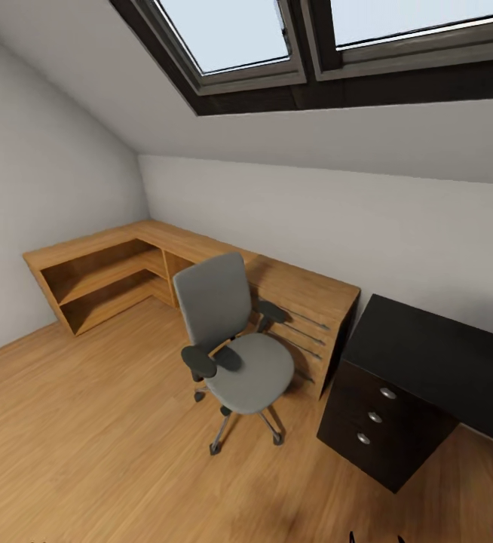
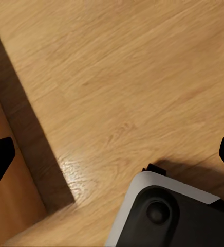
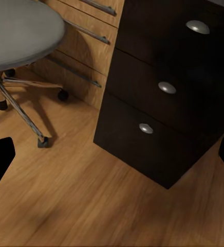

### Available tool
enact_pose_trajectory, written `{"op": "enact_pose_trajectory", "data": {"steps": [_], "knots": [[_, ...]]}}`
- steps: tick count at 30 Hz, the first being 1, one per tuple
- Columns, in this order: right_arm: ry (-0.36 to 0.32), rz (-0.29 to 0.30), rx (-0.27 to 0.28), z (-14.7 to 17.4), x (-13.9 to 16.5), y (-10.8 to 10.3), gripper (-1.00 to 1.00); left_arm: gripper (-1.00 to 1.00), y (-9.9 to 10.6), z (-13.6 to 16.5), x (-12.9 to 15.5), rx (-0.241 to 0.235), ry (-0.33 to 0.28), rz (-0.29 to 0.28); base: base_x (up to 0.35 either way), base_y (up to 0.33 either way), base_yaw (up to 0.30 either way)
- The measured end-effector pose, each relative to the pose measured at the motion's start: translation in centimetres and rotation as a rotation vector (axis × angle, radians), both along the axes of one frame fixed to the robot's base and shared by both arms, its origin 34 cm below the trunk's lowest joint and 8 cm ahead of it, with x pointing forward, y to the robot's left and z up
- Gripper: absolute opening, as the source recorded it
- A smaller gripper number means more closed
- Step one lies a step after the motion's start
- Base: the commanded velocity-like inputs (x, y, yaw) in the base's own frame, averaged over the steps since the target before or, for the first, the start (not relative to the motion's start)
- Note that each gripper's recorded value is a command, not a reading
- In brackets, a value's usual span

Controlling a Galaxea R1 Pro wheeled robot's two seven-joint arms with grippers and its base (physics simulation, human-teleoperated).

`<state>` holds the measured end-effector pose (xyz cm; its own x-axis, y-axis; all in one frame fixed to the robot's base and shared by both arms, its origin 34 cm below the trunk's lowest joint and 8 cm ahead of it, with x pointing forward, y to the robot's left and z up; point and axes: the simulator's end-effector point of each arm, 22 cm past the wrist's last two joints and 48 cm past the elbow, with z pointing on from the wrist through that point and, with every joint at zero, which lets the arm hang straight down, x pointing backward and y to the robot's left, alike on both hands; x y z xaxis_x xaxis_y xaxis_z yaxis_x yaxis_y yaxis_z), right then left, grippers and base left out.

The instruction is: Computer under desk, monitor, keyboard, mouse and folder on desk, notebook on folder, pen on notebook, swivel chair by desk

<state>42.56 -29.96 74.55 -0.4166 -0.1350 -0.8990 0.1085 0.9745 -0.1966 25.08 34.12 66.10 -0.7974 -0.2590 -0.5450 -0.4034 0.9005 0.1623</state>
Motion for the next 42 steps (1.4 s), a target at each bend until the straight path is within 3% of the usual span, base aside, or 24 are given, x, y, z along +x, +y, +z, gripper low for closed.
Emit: {"op": "enact_pose_trajectory", "data": {"steps": [5,9,11,30,42], "knots": [[-0.011,-0.028,-0.012,0.4,0.1,-0.6,1.0,1.0,0.0,0.1,0.2,0.0,-0.007,0.0,0.0,0.0,0.192],[-0.025,-0.1,-0.04,0.8,-0.1,-2.4,1.0,1.0,0.0,0.1,0.3,0.0,-0.01,0.0,0.0,0.0,0.25],[-0.027,-0.107,-0.044,0.9,-0.1,-2.5,1.0,1.0,0.0,0.1,0.4,0.0,-0.011,0.0,0.0,0.0,0.272],[-0.017,-0.113,-0.053,0.8,-0.2,-2.9,1.0,1.0,0.0,0.2,0.4,0.0,-0.011,0.0,0.002,0.001,0.294],[0.005,-0.108,-0.058,0.4,-0.3,-2.8,1.0,1.0,0.0,0.2,0.4,0.0,-0.011,0.001,0.229,0.095,0.297]]}}
